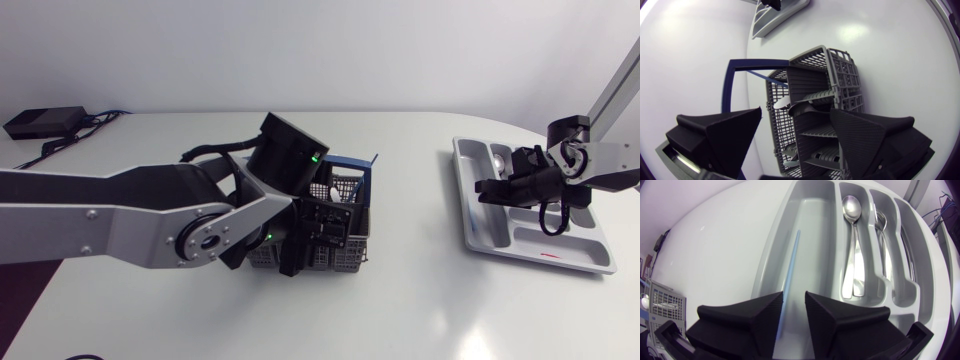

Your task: Sort the cutlery from the basket into the organizer compartments.

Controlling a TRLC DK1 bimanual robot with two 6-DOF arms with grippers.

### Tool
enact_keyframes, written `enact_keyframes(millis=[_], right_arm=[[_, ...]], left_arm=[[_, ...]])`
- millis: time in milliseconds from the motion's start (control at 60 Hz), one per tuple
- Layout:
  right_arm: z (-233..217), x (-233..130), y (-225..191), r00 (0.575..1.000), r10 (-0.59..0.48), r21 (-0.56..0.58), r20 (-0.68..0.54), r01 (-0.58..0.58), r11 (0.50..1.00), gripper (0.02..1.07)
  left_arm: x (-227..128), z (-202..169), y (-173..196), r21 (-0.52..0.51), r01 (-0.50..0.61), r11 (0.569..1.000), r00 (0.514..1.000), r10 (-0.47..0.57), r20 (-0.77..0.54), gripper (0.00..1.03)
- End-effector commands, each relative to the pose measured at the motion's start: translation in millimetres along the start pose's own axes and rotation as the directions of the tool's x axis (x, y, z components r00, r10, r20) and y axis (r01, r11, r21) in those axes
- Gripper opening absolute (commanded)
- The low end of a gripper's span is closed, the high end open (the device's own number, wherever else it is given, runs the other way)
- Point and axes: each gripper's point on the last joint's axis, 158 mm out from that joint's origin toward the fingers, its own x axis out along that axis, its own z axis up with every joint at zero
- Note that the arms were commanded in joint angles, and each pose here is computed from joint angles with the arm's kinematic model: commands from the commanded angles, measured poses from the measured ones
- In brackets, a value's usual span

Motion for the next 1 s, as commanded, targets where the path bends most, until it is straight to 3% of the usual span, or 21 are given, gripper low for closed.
enact_keyframes(millis=[0, 33, 117, 283, 600, 983], right_arm=[[-8, -9, 12, 1.000, 0.013, -0.034, -0.003, -0.013, 0.999, 0.60], [-8, -12, 15, 1.000, 0.015, -0.042, 0.002, -0.015, 0.999, 0.62], [-7, -20, 20, 1.000, 0.017, -0.058, 0.020, -0.016, 0.998, 0.62], [-10, -36, 32, 0.998, 0.027, -0.101, 0.054, -0.021, 0.995, 0.62], [-14, -61, 55, 0.994, 0.051, -0.158, 0.097, -0.035, 0.987, 0.62], [-21, -63, 61, 0.993, 0.071, -0.167, 0.092, -0.055, 0.984, 0.62]], left_arm=[[1, -2, -12, 0.026, 0.019, 0.999, 1.000, -0.019, -0.007, 0.81], [1, -1, -11, 0.023, 0.016, 1.000, 1.000, -0.016, -0.006, 0.68], [0, -1, -10, 0.023, 0.015, 1.000, 1.000, -0.015, -0.004, 0.51], [3, 1, -9, 0.036, 0.015, 0.999, 1.000, -0.015, -0.004, 0.33], [22, -4, -16, 0.094, 0.020, 0.995, 1.000, -0.018, -0.017, 0.35], [35, -11, -18, 0.163, 0.030, 0.986, 0.998, -0.020, -0.063, 0.39]])
